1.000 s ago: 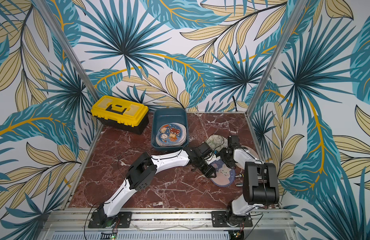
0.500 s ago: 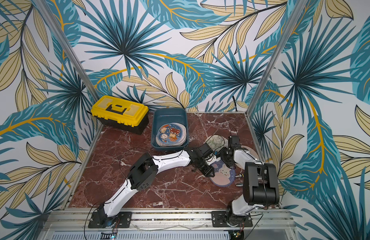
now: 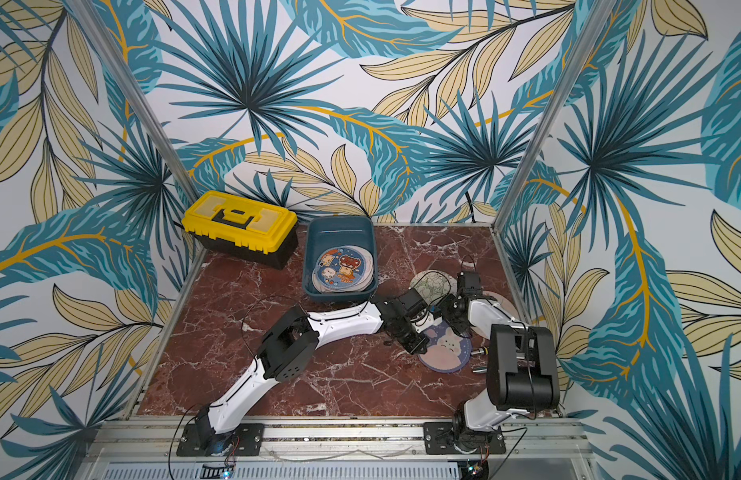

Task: Put the coasters into the storage box
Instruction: Pick up the coaster from the center of the board.

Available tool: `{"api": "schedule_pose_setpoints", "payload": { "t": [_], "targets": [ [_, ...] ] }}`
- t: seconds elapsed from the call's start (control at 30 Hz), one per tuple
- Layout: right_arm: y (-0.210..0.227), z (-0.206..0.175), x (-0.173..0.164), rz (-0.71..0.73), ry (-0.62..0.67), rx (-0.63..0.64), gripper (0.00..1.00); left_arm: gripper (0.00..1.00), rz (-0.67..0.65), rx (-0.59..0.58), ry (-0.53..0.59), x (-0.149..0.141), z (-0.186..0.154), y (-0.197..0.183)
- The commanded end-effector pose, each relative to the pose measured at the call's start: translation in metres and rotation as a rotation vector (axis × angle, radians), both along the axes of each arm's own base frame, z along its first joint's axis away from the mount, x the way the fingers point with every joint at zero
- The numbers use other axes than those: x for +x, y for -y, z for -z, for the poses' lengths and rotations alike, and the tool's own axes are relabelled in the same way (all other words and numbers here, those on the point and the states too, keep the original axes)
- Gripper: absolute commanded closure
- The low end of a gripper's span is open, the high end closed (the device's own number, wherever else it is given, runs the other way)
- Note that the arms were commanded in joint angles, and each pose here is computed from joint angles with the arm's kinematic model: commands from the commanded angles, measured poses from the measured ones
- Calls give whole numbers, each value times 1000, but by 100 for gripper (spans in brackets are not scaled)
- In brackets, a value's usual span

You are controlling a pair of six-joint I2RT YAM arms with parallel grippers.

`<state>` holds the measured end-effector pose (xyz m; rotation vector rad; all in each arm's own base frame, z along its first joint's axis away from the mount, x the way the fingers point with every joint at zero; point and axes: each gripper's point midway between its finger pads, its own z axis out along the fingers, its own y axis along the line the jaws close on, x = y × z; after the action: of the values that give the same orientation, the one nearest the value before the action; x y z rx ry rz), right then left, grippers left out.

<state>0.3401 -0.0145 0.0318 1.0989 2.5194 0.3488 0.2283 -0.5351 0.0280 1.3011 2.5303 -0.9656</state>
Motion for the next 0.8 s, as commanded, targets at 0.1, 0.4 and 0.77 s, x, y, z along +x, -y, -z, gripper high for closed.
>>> {"api": "schedule_pose_setpoints", "payload": {
  "t": [0.1,0.4,0.77],
  "targets": [
    [-25,0,-23,-115,-49,67,33,100,2,62,51,-3,14,-7],
    [-12,-32,-22,-125,-19,-25,33,100,-26,78,179,9,-17,-24],
    [-4,-56,-6,-130,-22,-90,33,100,-64,54,284,26,-63,-47]
  ]
}}
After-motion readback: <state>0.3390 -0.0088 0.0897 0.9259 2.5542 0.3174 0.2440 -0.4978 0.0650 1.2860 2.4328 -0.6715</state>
